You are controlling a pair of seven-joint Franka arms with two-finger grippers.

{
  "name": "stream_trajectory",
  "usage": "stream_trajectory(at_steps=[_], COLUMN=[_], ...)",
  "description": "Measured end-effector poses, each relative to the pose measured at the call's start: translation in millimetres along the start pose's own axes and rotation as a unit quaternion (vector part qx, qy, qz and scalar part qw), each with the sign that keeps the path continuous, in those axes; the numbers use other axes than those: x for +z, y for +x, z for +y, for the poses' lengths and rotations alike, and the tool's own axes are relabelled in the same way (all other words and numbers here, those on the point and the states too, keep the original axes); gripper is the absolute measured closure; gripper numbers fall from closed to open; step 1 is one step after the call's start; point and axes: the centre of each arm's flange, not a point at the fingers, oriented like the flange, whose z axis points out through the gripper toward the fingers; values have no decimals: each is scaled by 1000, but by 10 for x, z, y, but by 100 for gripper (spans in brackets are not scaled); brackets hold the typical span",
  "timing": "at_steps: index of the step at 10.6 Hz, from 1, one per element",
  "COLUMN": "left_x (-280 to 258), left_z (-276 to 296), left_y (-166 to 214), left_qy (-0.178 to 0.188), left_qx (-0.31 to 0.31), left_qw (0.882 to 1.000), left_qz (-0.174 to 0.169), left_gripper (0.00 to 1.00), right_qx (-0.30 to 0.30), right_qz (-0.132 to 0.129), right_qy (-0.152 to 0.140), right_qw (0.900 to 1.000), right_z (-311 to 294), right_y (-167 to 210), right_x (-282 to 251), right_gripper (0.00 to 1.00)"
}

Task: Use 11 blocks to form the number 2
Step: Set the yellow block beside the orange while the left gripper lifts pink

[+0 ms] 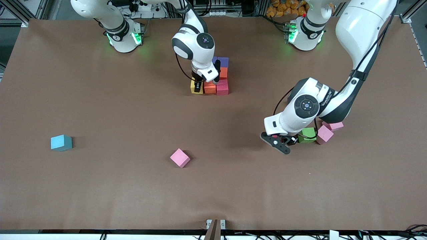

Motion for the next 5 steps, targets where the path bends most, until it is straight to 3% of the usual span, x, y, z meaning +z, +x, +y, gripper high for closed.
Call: stream_trajectory(at_steps=[5], left_x=[-284], left_z=[-26], left_y=[-11], left_qy=[-1], left_qx=[-12], left_qw=[1000], left_qz=[-15], left_gripper=[38], right_qx=[0], right_qz=[0], right_qy=[-1], right_qw=[1000], right_z=[6], right_y=[16], right_x=[12], right_gripper=[38])
